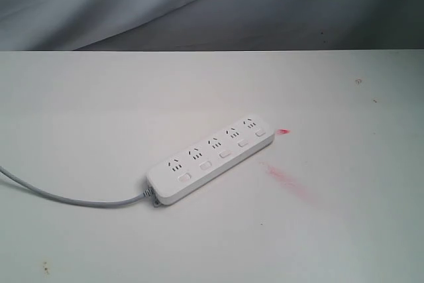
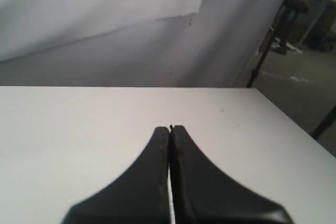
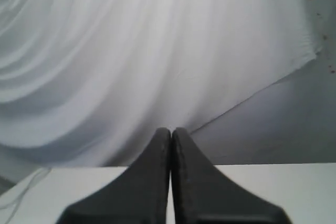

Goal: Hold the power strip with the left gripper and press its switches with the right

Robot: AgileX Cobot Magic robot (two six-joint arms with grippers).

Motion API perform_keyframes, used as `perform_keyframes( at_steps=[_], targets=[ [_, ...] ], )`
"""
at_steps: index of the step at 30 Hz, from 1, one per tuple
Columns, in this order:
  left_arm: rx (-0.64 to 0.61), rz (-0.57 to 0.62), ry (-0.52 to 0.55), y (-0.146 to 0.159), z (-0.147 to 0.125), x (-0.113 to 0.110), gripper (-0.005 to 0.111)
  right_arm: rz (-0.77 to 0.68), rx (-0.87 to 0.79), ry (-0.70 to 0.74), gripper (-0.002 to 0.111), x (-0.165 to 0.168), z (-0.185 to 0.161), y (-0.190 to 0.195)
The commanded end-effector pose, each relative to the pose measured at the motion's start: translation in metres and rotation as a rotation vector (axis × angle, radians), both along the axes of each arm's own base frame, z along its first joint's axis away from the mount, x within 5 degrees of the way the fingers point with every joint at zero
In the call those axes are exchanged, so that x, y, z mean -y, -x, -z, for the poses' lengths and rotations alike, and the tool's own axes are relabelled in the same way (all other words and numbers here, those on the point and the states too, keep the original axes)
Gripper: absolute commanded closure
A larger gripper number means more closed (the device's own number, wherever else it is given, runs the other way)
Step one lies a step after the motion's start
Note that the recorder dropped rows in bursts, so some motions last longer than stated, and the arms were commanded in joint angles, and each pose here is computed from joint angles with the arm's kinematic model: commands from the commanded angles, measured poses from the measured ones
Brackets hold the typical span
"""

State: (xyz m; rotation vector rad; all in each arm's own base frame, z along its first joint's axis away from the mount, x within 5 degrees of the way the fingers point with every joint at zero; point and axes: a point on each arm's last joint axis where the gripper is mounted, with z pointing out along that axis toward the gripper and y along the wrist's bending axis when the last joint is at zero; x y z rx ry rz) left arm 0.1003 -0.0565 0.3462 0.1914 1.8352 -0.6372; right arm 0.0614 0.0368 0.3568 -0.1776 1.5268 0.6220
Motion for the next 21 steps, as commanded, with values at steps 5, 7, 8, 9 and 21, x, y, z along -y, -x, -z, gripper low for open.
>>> perform_keyframes(
  at_steps=[5,7,8,9,21],
  targets=[
    [-0.258,0.161,-0.179,-0.057,-0.008,0.038,0.107,-0.2,-0.065,0.259,0.108,-0.03,0.004,-0.022],
    [-0.312,0.18,-0.196,-0.073,-0.002,0.047,0.107,-0.204,-0.111,0.287,0.108,-0.036,0.01,-0.033],
    [-0.338,0.19,-0.2,-0.082,0.002,0.051,0.107,-0.201,-0.141,0.3,0.108,-0.039,0.014,-0.039],
    [-0.356,0.203,-0.203,-0.089,0.006,0.055,0.107,-0.201,-0.174,0.312,0.108,-0.043,0.019,-0.046],
    [-0.472,0.412,-0.406,-0.159,0.089,0.093,0.107,-0.373,-0.698,0.525,0.108,-0.115,0.055,-0.15]
  ],
)
